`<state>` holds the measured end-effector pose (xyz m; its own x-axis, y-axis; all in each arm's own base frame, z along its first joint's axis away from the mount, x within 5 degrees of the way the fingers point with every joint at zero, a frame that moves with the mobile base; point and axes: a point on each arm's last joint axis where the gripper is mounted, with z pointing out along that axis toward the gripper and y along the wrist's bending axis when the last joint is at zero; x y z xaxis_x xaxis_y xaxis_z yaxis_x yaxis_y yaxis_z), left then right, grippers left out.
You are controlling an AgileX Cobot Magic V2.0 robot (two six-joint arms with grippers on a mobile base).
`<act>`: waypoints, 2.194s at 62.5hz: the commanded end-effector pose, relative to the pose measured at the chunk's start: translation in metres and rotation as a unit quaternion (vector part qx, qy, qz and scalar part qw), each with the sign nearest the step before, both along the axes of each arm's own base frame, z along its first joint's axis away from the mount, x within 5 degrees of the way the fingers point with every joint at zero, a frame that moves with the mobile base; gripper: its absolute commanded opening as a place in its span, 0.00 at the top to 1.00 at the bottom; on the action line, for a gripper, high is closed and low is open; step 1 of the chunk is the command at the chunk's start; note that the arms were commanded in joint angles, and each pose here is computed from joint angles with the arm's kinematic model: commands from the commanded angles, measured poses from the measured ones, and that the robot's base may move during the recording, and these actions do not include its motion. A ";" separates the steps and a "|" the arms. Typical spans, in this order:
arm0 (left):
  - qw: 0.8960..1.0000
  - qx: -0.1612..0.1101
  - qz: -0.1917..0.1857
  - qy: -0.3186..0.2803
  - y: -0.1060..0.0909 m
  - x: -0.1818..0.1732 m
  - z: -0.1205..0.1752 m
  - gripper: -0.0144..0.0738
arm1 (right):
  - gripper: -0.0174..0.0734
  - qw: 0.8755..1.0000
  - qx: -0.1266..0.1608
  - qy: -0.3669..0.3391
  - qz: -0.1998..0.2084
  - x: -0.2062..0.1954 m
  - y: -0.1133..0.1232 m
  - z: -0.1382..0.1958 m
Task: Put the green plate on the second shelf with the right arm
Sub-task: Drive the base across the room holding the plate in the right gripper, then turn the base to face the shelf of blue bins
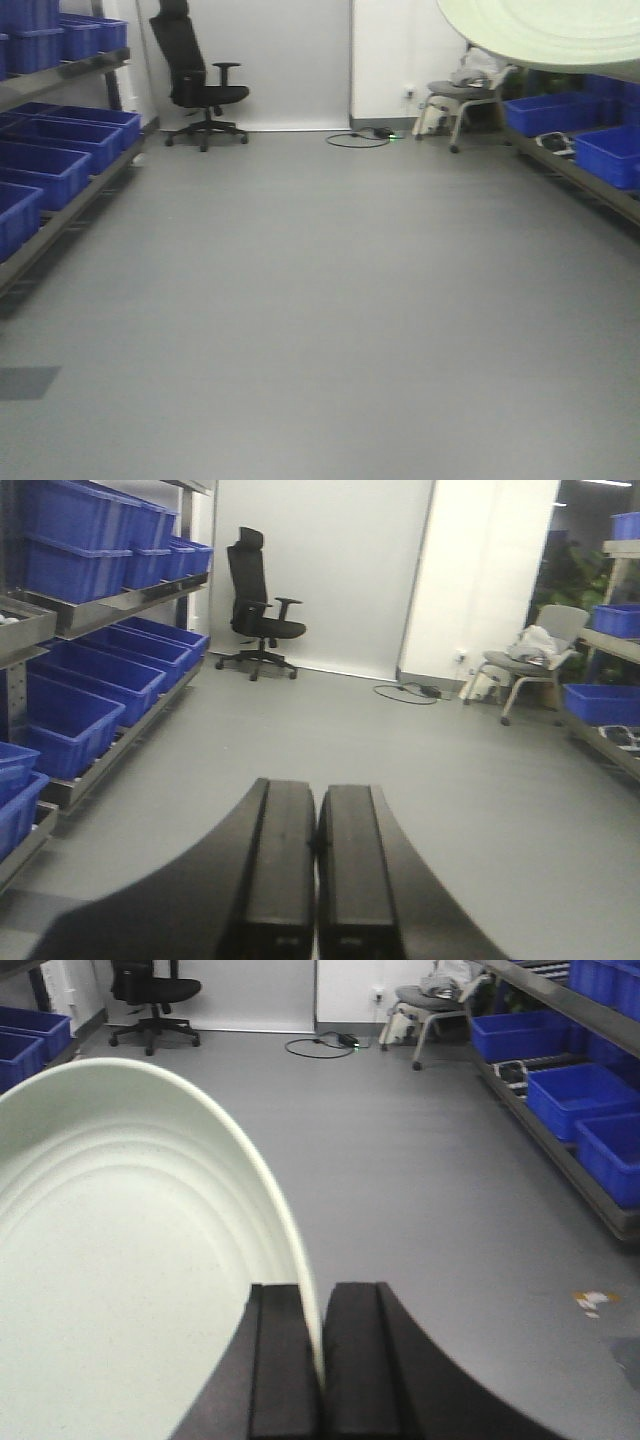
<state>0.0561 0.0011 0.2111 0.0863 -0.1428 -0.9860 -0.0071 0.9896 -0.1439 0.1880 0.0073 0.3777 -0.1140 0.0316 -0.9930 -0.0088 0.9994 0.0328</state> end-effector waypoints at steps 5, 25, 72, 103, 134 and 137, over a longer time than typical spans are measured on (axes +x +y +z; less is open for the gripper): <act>1.000 -0.004 -0.001 -0.029 0.000 0.000 -0.006 0.69 | 0.75 0.998 0.005 -0.065 0.017 -0.004 0.003 0.021; 1.000 -0.004 -0.001 -0.029 0.000 0.000 -0.006 0.69 | 0.75 0.998 0.005 -0.065 0.017 -0.004 0.003 0.021; 1.000 -0.004 0.000 -0.029 0.000 0.000 -0.006 0.69 | 0.75 0.998 0.005 -0.065 0.017 -0.004 0.003 0.021; 1.000 -0.004 0.000 -0.029 0.000 0.000 -0.006 0.69 | 0.75 0.998 0.005 -0.065 0.017 -0.004 0.003 0.021; 1.000 -0.004 0.000 -0.029 0.000 0.000 -0.006 0.69 | 0.75 0.998 0.005 -0.065 0.017 -0.004 0.003 0.021; 1.000 -0.004 0.000 -0.029 0.000 0.000 -0.006 0.69 | 0.75 0.998 0.005 -0.065 0.017 -0.004 0.003 0.021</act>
